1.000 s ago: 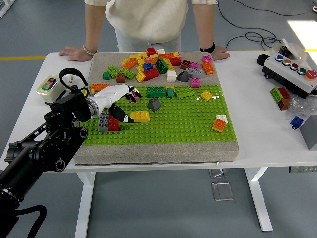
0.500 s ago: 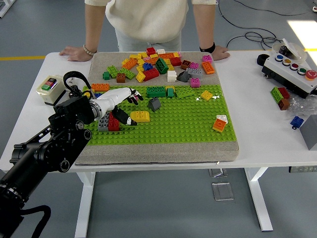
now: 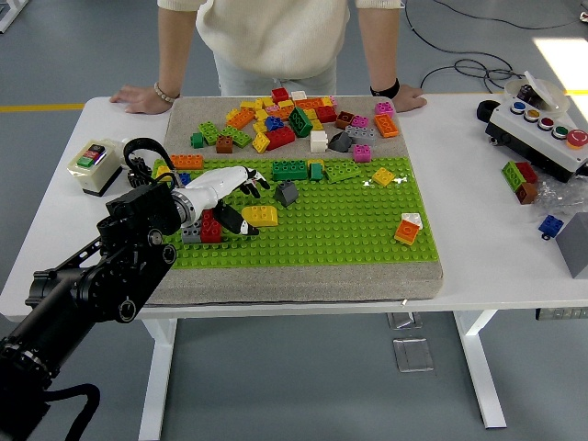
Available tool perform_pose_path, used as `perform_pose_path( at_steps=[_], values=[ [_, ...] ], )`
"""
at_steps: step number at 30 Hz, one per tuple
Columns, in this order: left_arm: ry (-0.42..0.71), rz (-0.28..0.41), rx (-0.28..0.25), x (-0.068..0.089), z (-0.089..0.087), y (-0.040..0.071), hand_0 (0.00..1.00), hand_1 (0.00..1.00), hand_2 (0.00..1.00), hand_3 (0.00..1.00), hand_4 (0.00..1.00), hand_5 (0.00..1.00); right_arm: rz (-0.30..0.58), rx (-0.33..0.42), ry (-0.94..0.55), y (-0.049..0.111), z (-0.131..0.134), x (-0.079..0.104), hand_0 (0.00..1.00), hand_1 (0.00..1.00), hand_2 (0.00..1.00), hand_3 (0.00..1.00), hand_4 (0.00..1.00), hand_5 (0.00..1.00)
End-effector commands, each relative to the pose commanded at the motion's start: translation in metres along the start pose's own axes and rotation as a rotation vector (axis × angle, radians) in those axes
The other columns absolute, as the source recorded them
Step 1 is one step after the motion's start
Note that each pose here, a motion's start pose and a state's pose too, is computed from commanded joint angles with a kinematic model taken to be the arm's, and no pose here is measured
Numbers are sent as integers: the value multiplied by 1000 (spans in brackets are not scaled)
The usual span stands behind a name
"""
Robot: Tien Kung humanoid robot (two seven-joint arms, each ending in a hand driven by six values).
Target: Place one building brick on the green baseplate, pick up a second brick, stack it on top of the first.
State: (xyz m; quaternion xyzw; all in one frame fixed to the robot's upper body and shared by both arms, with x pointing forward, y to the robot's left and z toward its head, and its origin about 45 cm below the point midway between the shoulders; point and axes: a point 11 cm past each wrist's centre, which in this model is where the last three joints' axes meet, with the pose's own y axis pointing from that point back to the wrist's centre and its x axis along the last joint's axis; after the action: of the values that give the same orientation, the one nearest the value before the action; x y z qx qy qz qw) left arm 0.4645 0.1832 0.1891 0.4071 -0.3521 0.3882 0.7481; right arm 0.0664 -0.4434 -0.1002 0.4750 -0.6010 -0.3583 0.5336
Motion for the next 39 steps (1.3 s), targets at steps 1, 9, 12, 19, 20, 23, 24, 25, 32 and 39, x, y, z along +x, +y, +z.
perform_pose_path(
  at_steps=[1,9,12,19,20,23,24,25,32,39],
  values=[
    [-2,0,0,0,0,0,798,731,649,712,954,119,0,0,0,0,0,0,757,685,733,754,998,505],
    [-10,4,-2,-2,-1,-1,796,728,643,698,943,116,0,0,-3,0,0,0,758,685,733,754,998,505],
    [-12,6,-1,-3,-1,-1,796,728,643,698,943,116,-1,0,-1,0,0,0,758,685,733,754,998,505],
    [-13,0,7,-6,-4,-2,791,722,627,670,917,107,-1,-1,3,0,1,-1,758,686,733,754,998,505],
    [-13,-1,7,-7,-4,-2,791,722,627,670,917,107,-1,-1,3,0,1,-1,758,686,733,754,998,505],
    [-14,-1,10,-7,-5,-3,791,722,627,670,917,107,-1,0,4,0,0,-1,758,686,733,754,998,505],
    [-13,-2,11,-8,-5,-3,791,722,627,670,917,107,-2,0,4,0,0,-1,758,686,733,754,998,505],
    [-13,-2,12,-8,-5,-3,790,721,625,668,917,107,-2,-1,4,0,0,-1,758,686,733,755,998,505],
    [-9,-4,17,-10,-6,-3,784,715,610,644,887,91,-4,-2,6,0,1,-2,758,686,734,754,998,504],
    [-5,5,19,-9,-6,-4,776,709,600,615,864,75,-4,-2,7,0,1,-2,758,686,733,755,998,505]
  ],
)
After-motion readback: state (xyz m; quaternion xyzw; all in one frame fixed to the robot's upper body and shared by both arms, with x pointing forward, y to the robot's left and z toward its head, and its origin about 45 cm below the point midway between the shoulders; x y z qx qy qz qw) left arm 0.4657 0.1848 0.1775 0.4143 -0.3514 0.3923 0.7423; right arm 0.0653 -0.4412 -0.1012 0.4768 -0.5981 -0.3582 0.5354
